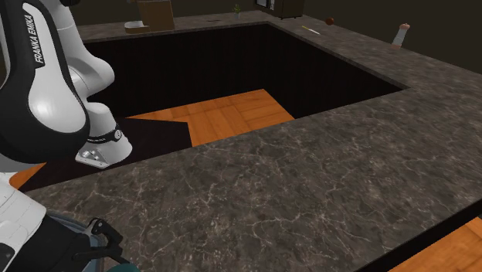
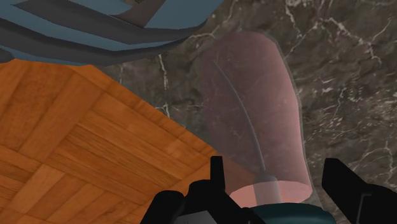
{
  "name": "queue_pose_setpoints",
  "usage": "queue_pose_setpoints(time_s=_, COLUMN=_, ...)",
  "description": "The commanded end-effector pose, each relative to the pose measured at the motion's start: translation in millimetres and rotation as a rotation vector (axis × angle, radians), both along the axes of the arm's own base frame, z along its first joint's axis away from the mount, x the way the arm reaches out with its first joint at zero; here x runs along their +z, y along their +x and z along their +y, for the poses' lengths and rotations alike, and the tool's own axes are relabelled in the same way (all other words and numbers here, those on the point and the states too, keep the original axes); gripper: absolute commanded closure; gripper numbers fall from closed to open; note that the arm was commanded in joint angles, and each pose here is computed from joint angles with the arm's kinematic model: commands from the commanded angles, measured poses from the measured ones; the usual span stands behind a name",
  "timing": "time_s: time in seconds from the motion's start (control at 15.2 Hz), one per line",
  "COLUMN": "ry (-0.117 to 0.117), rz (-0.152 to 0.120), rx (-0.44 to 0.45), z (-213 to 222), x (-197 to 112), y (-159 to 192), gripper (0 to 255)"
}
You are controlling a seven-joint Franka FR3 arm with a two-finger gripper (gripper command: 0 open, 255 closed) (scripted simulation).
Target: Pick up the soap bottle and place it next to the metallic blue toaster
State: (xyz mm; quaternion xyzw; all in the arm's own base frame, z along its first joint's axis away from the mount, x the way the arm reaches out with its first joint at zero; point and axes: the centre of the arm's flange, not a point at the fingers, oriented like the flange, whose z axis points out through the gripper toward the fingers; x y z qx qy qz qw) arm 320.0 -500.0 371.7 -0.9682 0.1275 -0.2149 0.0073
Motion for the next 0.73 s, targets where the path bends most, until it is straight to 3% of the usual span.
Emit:
queue_pose_setpoints(time_s=0.0, ry=0.0, rz=0.0, rx=0.0, z=-0.1, x=0.2, y=0.0, gripper=255)
queue_pose_setpoints(time_s=0.07, ry=0.0, rz=0.0, rx=0.0, z=-0.1, x=0.2, y=0.0, gripper=255)
queue_pose_setpoints(time_s=0.13, ry=0.0, rz=0.0, rx=0.0, z=-0.1, x=0.2, y=0.1, gripper=0)
queue_pose_setpoints(time_s=0.46, ry=0.0, rz=0.0, rx=0.0, z=-0.1, x=0.2, y=0.0, gripper=0)
queue_pose_setpoints(time_s=0.66, ry=0.0, rz=0.0, rx=0.0, z=1.5, x=36.1, y=-16.6, gripper=0)
